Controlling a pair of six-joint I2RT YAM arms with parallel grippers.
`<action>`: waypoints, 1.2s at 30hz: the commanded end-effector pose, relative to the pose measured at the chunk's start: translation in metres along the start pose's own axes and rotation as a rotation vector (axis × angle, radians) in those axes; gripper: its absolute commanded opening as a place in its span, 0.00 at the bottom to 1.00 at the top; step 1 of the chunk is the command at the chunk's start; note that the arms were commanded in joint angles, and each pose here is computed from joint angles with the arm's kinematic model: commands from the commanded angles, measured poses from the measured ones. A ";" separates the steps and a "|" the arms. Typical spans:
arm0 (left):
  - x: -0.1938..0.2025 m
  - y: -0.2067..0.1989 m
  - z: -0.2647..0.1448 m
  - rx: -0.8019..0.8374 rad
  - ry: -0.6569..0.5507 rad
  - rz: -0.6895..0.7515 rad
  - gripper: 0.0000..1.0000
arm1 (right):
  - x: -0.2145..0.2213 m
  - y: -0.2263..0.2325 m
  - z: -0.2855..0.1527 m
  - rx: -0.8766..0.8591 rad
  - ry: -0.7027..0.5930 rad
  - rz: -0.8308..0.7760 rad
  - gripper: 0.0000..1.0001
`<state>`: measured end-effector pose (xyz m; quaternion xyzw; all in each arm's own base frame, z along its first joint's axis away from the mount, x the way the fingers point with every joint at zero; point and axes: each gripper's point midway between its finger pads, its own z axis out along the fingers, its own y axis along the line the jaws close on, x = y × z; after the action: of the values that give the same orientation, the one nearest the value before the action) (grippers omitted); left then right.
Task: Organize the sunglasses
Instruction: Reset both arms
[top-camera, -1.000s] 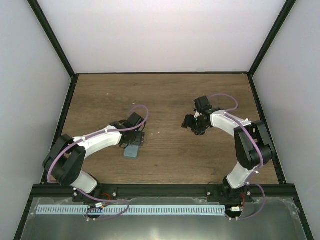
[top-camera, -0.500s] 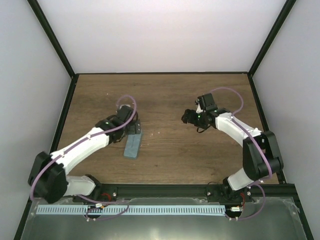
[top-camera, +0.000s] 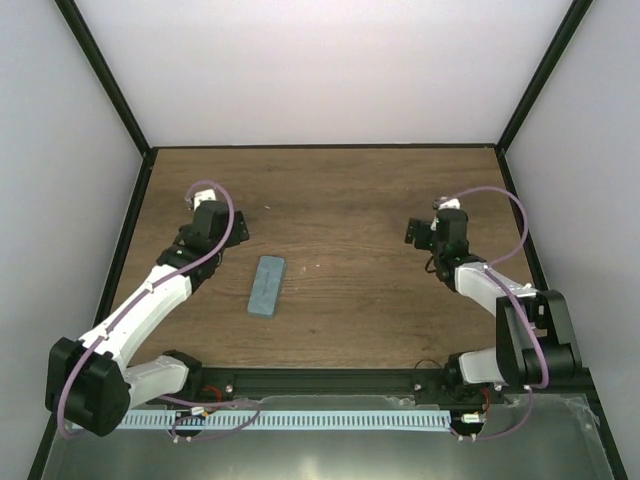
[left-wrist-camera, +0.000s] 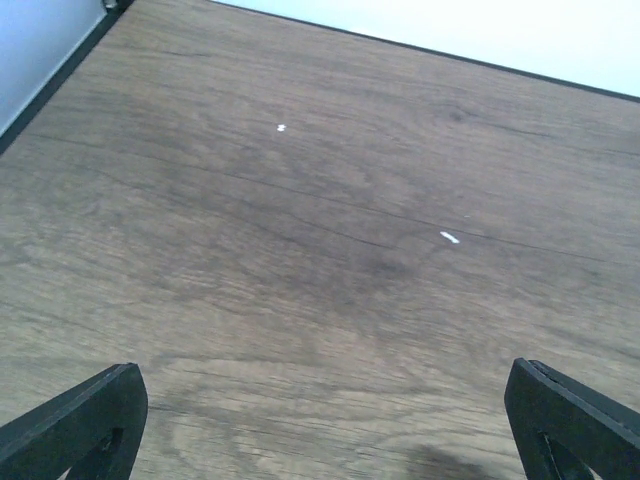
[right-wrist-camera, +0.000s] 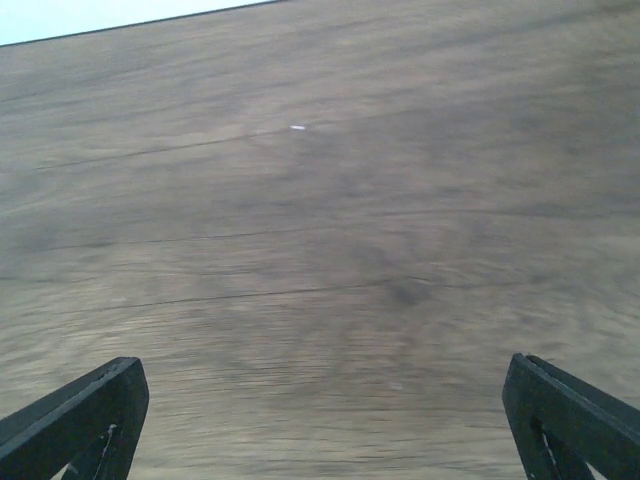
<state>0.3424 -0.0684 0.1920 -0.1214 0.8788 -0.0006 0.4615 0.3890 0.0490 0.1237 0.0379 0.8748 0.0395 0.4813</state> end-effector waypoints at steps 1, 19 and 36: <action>-0.007 0.027 0.007 -0.069 -0.075 -0.013 1.00 | -0.035 -0.032 0.001 0.064 -0.263 0.029 1.00; -0.020 0.107 0.036 -0.113 -0.449 0.012 1.00 | -0.027 -0.066 -0.005 0.159 -0.438 0.035 1.00; 0.004 0.082 0.069 0.123 -0.528 0.130 1.00 | -0.015 -0.029 -0.026 -0.009 -0.530 -0.114 1.00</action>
<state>0.3918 0.0280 0.1082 -0.0606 0.7909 0.0250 0.6084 0.3738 0.0056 0.1287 0.0339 0.7476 -0.0063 0.6632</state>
